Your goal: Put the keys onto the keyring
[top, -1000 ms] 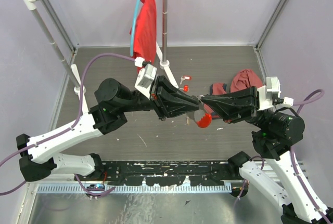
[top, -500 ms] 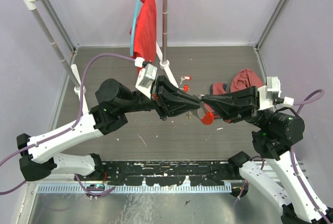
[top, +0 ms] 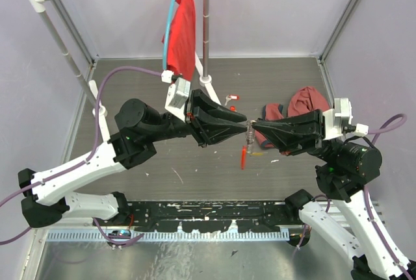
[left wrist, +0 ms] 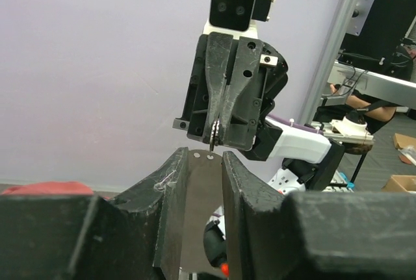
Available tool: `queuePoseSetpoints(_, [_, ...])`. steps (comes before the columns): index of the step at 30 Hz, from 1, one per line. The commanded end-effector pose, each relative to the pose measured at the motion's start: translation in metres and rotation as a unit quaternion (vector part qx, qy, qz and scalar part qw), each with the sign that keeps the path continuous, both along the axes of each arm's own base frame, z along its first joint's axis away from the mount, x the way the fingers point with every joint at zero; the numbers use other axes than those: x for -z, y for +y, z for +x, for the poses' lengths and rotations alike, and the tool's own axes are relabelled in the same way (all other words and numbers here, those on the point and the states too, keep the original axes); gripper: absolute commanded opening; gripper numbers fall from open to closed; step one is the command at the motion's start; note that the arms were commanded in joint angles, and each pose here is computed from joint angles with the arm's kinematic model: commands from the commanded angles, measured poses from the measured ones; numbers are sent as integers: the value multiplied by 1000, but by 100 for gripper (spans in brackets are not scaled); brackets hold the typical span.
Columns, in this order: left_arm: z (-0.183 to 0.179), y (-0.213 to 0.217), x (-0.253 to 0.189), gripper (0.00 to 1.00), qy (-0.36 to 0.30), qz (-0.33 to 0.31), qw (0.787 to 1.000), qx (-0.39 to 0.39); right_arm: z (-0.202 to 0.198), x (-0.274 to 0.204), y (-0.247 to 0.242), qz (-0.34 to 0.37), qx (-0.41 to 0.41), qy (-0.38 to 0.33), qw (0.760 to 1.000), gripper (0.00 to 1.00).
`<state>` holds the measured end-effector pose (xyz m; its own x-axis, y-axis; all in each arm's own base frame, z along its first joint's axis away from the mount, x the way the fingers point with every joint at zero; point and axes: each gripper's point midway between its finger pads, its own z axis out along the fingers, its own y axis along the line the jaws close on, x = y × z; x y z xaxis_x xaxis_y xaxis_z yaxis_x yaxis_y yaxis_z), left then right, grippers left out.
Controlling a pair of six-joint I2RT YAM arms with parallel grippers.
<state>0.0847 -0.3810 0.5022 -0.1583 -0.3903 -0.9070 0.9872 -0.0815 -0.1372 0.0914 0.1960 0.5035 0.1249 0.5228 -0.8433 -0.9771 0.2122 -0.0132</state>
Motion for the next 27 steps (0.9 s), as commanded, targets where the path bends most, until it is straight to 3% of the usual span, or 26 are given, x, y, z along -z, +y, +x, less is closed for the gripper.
queuePoseSetpoints(1, [3, 5, -7, 34, -8, -12, 1000, -17, -13, -15, -6, 16, -2, -28, 999, 1])
queuePoseSetpoints(27, [-5, -2, -12, 29, -10, -18, 1000, 17, -3, -2, -1, 3, -1, -7, 1000, 1])
